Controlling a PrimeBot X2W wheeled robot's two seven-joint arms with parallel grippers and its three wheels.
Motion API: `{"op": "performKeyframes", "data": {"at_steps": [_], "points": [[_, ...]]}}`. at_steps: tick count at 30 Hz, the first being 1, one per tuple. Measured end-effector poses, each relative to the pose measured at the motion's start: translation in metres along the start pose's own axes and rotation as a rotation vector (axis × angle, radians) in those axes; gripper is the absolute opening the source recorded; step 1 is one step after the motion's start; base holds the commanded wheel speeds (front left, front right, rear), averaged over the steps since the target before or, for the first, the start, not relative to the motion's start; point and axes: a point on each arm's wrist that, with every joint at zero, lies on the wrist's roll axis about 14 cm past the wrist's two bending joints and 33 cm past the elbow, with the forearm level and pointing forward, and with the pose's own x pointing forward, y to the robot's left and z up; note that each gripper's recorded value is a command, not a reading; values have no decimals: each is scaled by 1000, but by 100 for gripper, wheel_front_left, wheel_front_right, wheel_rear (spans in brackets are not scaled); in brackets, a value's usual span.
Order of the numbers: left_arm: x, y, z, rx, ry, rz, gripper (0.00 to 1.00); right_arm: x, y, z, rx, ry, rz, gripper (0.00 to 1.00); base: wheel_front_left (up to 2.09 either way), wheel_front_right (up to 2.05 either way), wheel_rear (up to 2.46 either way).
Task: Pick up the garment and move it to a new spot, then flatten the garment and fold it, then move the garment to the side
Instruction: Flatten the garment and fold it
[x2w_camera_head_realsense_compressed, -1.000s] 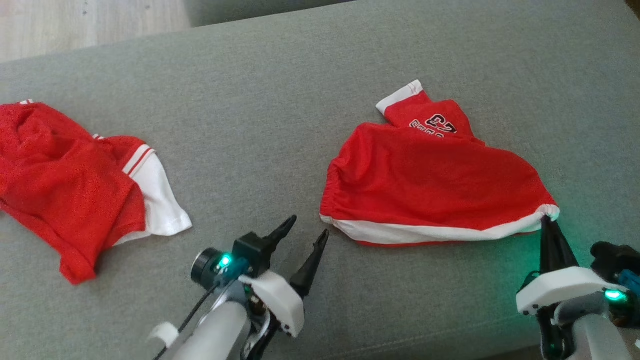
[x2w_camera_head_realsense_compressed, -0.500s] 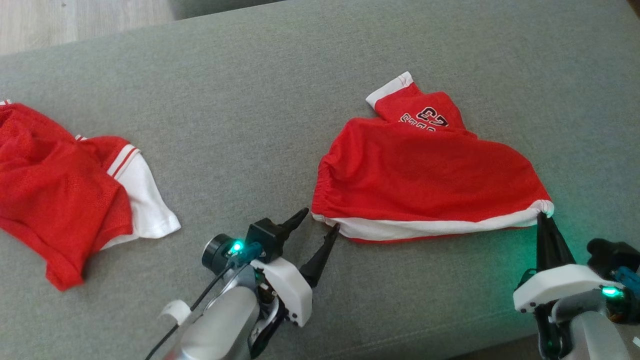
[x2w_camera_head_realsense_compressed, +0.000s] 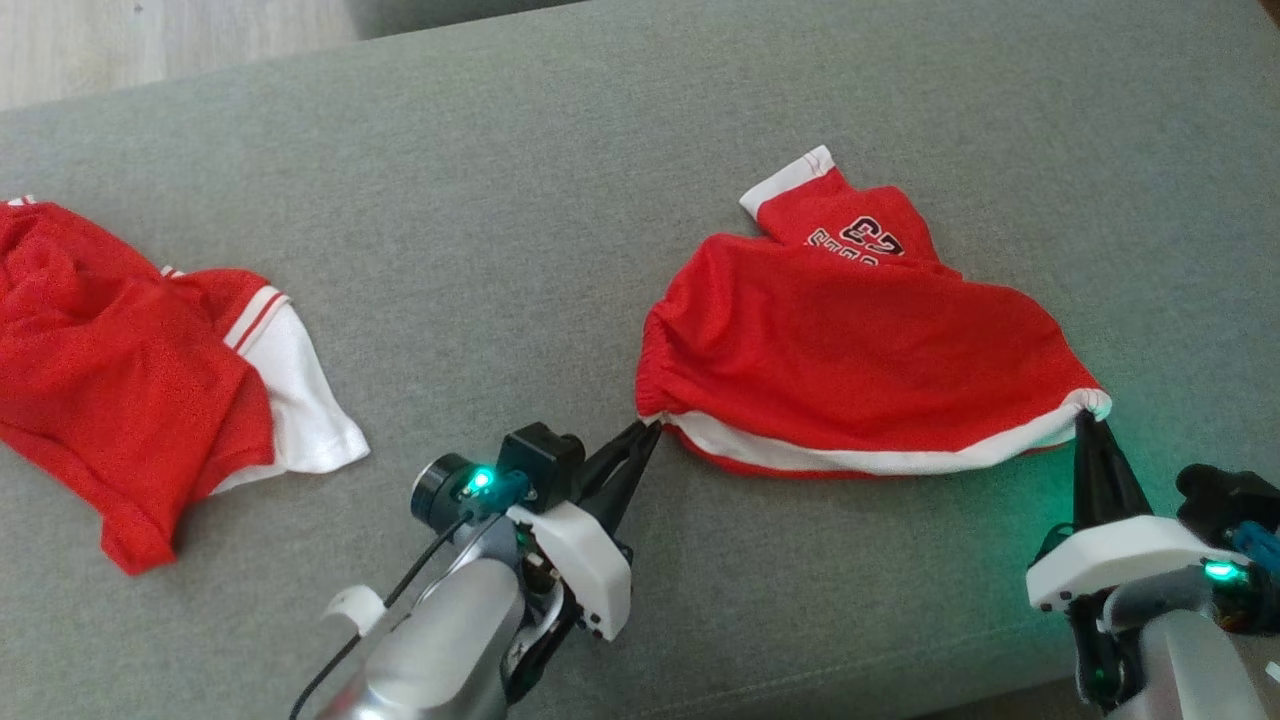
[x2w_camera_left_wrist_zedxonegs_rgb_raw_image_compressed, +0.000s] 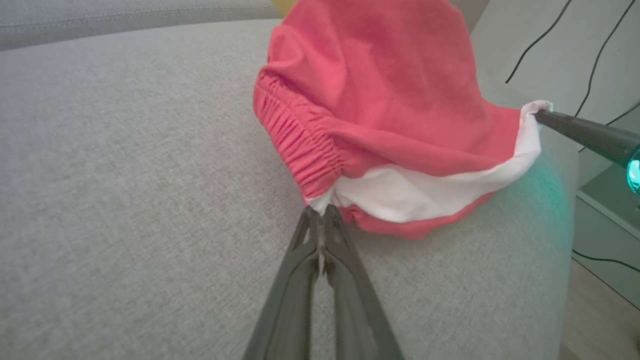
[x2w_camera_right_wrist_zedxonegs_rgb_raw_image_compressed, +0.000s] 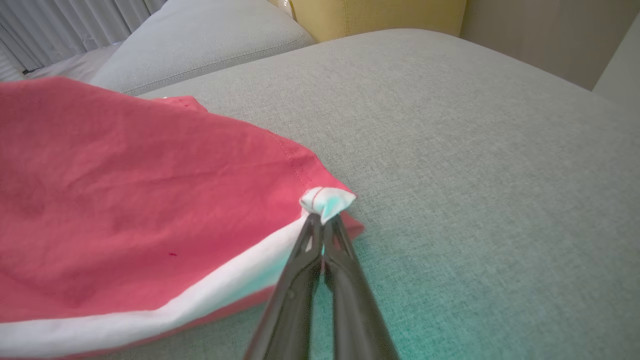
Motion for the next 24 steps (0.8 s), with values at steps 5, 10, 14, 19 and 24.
{"op": "performKeyframes", "data": {"at_steps": [5, 10, 14, 19, 24], "points": [[-2, 3, 19, 8, -58, 18, 0, 1, 5, 10, -10, -34, 16, 0, 0, 0, 0], [-7, 9, 49, 38, -144, 47, 0, 2, 17, 34, -30, -114, 54, 0, 0, 0, 0], [-15, 18, 83, 65, -241, 86, 0, 2, 39, 77, -60, -239, 116, 0, 0, 0, 0], [-28, 29, 121, 128, -337, 121, 0, -4, 71, 145, -119, -418, 219, 0, 0, 0, 0], [-42, 40, 198, 265, -494, 148, 0, -27, 95, 228, -184, -637, 294, 0, 0, 0, 0]]}}
